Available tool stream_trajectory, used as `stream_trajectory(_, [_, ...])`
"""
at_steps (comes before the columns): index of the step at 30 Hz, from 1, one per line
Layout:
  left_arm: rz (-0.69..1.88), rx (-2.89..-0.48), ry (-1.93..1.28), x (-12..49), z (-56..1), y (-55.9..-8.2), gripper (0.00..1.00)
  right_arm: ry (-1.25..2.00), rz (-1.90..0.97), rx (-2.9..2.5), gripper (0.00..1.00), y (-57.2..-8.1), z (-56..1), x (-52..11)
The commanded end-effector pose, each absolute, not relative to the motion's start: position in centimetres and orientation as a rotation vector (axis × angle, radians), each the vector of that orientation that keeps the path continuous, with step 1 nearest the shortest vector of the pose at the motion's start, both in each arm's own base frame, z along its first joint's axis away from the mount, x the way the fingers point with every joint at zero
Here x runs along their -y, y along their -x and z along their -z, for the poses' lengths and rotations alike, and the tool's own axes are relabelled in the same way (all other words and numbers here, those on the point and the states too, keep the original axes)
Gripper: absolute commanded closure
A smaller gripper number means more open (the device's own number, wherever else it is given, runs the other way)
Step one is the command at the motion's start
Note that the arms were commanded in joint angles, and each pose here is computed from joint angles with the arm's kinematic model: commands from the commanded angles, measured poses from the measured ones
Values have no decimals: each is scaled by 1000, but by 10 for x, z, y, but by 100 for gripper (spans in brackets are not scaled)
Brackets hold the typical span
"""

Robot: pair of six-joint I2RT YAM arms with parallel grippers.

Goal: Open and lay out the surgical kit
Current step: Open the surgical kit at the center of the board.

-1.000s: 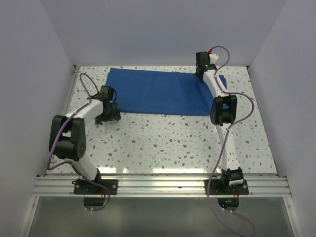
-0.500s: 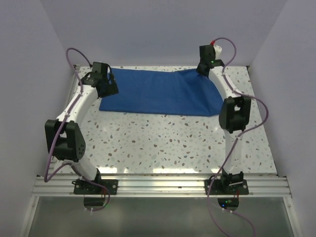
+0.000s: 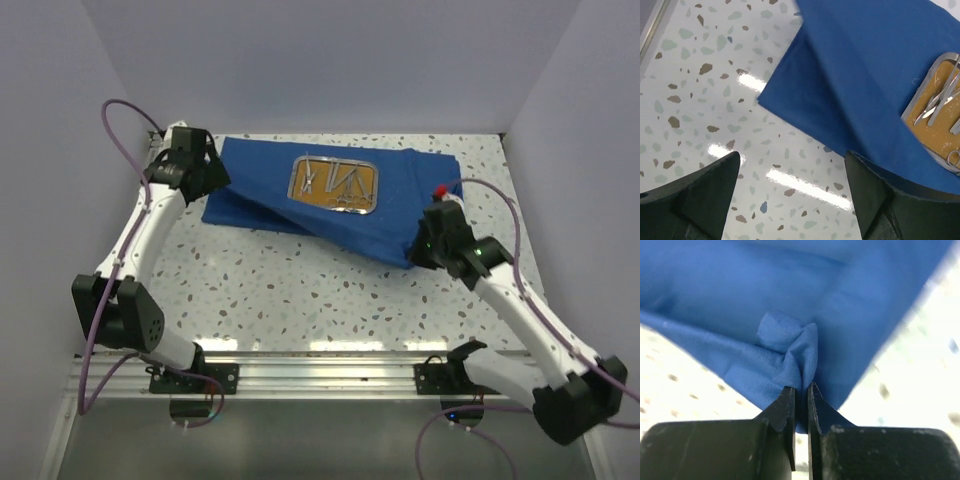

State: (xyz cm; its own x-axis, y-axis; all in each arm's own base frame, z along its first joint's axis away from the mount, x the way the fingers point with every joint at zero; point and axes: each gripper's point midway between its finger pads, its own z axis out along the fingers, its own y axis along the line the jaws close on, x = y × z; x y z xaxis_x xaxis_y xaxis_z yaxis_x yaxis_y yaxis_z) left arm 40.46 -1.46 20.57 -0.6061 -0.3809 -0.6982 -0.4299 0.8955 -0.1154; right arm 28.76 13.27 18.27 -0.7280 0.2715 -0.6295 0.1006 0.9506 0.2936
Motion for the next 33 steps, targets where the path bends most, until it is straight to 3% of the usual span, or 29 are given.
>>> stream_trajectory(1, [-69,-2157,734,1,-234,-381,11,-387,-170,-2488,100,-190,-158,-73])
stream_trajectory(5, [-42,-2091,825,-3,-237,-362,11,-515,-122,-2444,100,-128,-157,-34])
stream_trajectory(6, [-42,-2099,835,-3,-230,-357,11,-536,-106,-2451,62,-121,-154,-30])
stream_trajectory(7, [-28,-2092,843,-2,-231,-354,11,-514,-137,-2446,38,-118,-155,-31])
stream_trajectory(9, [-46,-2122,863,-3,-220,-345,11,-553,-104,-2465,2,-115,-153,-28])
stream_trajectory(18, [-33,-2189,877,1,-195,-318,12,-555,-57,-2360,2,-150,-200,-27])
stream_trajectory(23, [45,-2213,759,14,-189,-328,12,-566,-132,-2218,2,-188,-234,-39])
stream_trajectory(28, [86,-2310,684,27,-164,-335,13,-452,-268,-2384,2,-218,-206,-89])
stream_trajectory(33, [181,-2382,594,47,-135,-349,13,-332,-267,-2743,6,-204,-150,-118])
